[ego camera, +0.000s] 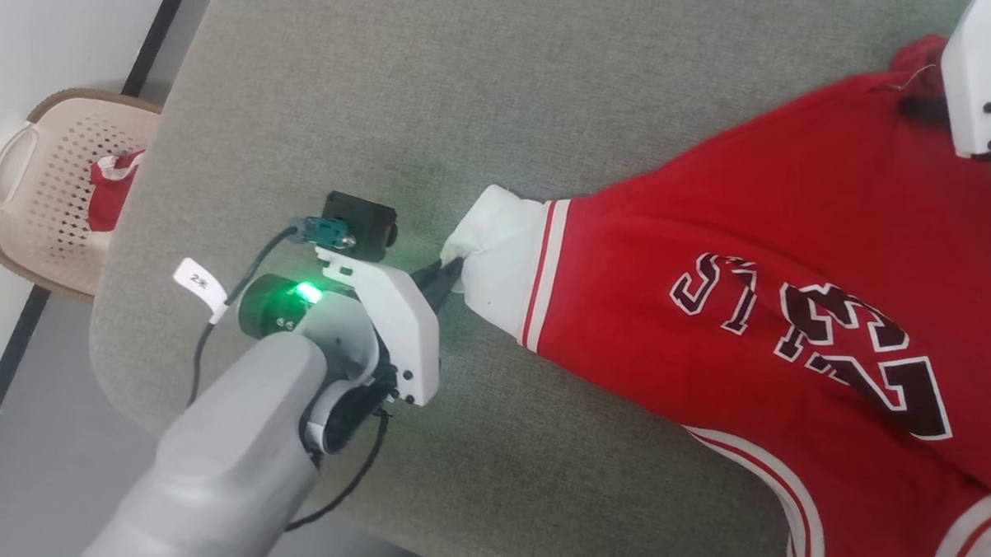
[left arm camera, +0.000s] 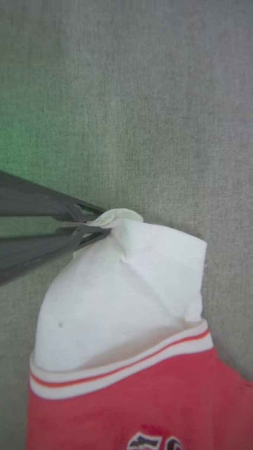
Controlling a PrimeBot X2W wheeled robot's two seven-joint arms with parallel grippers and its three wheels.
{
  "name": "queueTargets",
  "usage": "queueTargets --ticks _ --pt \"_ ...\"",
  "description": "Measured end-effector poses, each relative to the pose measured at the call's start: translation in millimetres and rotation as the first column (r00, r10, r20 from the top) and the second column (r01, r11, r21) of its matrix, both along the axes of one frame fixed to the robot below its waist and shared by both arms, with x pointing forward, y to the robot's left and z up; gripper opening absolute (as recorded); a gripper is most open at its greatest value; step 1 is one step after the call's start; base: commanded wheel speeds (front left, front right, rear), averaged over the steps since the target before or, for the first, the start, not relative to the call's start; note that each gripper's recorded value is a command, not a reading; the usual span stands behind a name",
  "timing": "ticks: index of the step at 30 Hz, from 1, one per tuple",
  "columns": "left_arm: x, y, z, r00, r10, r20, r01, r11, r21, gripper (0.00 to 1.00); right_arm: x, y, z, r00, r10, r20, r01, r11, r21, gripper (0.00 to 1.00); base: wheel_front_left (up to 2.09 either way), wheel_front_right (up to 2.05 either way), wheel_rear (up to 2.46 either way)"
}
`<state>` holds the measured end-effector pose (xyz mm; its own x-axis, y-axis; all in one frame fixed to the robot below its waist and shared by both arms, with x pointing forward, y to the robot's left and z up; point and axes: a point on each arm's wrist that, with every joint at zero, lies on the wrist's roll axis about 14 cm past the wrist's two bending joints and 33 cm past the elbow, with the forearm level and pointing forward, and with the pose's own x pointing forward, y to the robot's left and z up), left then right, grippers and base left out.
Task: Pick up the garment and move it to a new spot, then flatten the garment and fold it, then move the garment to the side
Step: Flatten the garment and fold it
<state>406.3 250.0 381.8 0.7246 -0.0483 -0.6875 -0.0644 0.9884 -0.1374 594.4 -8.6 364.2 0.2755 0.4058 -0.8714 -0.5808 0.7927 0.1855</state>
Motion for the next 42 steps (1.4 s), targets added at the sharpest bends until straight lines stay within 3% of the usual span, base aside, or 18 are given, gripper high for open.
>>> queueTargets --ticks 12,18,29,42 --pt "34 21 36 0.997 -0.049 0.057 0.045 0.995 0.084 0.0 -3 -18 41 0.991 -0.025 0.128 0.017 0.998 0.059 0.0 0.0 0.0 0.0" --pt "67 25 87 0.985 -0.124 0.123 0.102 0.98 0.17 0.0 -2 -43 94 0.962 -0.064 0.264 0.039 0.994 0.1 0.0 0.0 0.0 0.0" --pt "116 0 201 0.928 -0.258 0.268 0.178 0.941 0.287 0.0 -23 -111 203 0.851 -0.159 0.5 0.107 0.986 0.131 0.0 0.0 0.0 0.0" --pt "131 -36 308 0.837 -0.355 0.416 0.209 0.911 0.355 0.0 -65 -154 307 0.7 -0.233 0.675 0.151 0.972 0.178 0.0 0.0 0.0 0.0"
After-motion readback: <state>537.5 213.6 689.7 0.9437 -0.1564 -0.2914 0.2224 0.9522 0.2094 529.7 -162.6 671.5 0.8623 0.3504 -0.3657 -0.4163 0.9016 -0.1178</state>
